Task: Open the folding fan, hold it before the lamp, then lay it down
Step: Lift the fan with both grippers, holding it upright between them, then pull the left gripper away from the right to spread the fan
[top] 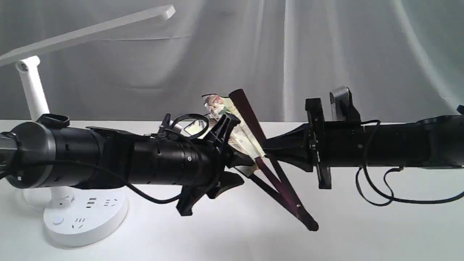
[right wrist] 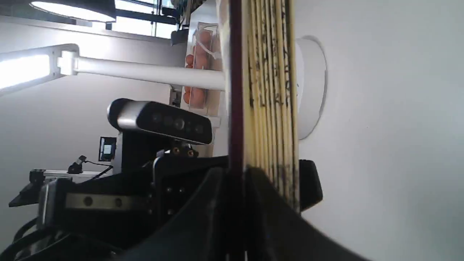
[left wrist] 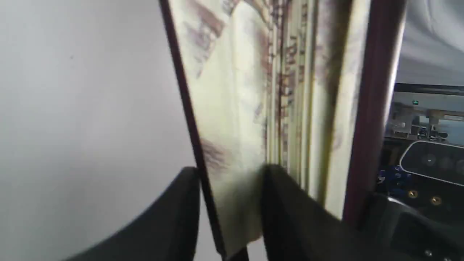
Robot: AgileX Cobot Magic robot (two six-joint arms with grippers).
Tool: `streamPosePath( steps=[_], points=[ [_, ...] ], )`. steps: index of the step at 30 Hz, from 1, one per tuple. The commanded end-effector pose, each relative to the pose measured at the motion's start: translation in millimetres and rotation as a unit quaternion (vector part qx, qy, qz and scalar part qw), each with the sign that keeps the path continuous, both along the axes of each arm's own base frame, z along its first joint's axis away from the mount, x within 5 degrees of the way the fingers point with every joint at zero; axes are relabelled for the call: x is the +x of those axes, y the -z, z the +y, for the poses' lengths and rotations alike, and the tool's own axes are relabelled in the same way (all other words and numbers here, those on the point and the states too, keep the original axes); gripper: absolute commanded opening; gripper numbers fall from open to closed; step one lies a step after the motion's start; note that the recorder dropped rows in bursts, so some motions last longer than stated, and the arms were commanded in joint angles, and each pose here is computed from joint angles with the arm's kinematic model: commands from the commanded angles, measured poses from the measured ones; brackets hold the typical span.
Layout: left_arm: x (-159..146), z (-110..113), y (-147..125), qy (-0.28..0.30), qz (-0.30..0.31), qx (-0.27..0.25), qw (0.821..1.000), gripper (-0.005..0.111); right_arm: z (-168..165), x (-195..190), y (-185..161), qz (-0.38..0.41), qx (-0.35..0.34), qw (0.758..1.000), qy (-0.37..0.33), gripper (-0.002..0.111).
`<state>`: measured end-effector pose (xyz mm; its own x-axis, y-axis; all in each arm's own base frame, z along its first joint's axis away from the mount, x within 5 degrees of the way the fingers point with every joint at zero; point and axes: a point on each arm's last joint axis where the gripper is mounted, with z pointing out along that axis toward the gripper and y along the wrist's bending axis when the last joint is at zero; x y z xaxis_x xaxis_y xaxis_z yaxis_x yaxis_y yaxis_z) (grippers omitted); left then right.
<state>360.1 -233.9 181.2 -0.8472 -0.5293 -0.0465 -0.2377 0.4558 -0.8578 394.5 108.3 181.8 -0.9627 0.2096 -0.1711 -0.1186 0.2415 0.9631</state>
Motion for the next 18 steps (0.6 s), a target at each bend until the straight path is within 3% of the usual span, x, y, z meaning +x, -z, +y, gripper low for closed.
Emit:
streamPosePath(
  steps=[1,4,11,18],
  points=[
    [1,-2,-6,0.012,-0.014,-0.007,1.000,0.009,2,-4,-4,-0.013,-0.004,1.000,-0.019,0.000],
    [1,-2,-6,0.012,-0.014,-0.007,1.000,0.000,2,-5,-3,-0.013,-0.011,1.000,-0.025,0.000],
    [0,-2,-7,0.024,-0.031,0.002,0.999,0.000,2,-5,-3,-0.013,-0.011,1.000,-0.026,0.000],
    [-4,7,-17,0.001,-0.043,0.019,0.999,0.000,1,-5,-3,-0.013,-0.011,1.000,-0.025,0.000]
  ],
)
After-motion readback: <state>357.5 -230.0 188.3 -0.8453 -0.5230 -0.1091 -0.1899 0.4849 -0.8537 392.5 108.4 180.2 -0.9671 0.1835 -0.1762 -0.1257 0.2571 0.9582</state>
